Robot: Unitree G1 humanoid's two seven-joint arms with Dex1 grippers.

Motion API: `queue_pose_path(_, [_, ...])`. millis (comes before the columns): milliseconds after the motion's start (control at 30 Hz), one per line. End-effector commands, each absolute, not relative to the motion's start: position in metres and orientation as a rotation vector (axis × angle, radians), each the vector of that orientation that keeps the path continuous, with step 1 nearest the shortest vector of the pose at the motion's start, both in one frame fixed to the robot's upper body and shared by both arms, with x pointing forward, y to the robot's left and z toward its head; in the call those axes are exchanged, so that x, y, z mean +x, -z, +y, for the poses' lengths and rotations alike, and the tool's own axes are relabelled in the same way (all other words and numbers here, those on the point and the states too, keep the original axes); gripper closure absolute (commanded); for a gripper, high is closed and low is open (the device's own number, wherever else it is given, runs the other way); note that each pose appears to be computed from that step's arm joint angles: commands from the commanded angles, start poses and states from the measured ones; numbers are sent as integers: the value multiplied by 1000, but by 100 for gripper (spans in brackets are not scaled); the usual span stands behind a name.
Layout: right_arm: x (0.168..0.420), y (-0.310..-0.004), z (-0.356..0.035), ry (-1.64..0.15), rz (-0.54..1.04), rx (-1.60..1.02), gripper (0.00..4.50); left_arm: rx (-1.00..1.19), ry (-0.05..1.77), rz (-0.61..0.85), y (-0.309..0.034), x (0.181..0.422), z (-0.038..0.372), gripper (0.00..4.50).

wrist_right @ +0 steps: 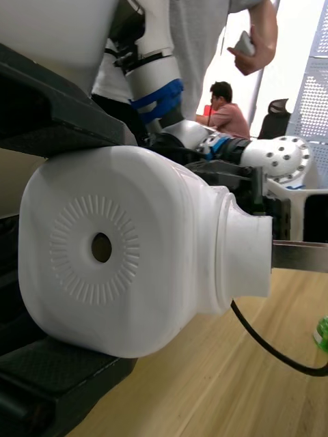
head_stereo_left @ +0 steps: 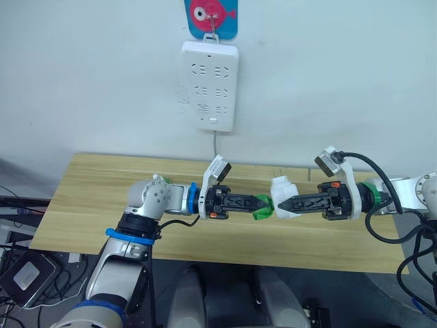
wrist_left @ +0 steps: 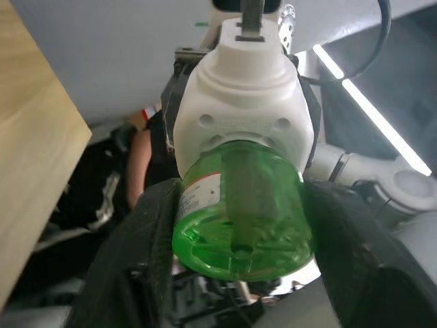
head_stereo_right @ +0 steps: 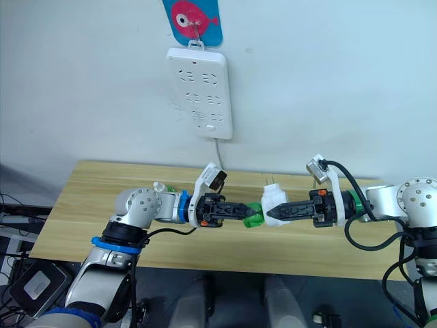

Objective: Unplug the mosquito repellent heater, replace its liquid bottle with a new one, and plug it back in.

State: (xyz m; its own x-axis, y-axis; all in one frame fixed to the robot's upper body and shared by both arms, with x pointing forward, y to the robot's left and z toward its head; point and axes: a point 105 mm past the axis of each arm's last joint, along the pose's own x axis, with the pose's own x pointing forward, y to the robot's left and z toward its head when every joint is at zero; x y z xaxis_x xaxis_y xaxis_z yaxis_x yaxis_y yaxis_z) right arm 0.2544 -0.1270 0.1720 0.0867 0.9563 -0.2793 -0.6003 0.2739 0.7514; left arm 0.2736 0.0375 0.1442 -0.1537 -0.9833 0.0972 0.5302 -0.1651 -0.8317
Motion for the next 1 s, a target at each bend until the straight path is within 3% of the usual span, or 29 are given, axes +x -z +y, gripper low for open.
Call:
queue_pose_path(33, [255, -182, -131, -1259, 818, 513, 151, -800, 1620, 734, -153, 281, 35, 36])
queue_pose_path(67, [257, -182, -133, -1247, 814, 522, 151, -785, 1608, 696, -157, 286, 36, 9])
queue_pose_path(167, [262, -178, -141, -1203, 814, 559, 151, -728, 1582, 582, -171, 299, 46, 4])
queue_pose_path(300, [271, -172, -159, -1111, 801, 620, 151, -354, 1594, 305, -186, 299, 62, 4])
queue_pose_path(433, [296, -175, -180, -979, 722, 722, 151, 344, 1479, -239, -186, 298, 60, 4])
queue_pose_path(667, [290, -184, -168, -1052, 729, 746, 151, 928, 1265, -821, -172, 288, 47, 4])
queue_pose_path(800, [285, -190, -158, -1110, 727, 750, 151, 1066, 1228, -1032, -159, 280, 42, 4])
queue_pose_path(1000, [280, -195, -148, -1152, 724, 745, 151, 1078, 1112, -1160, -168, 290, 31, 4])
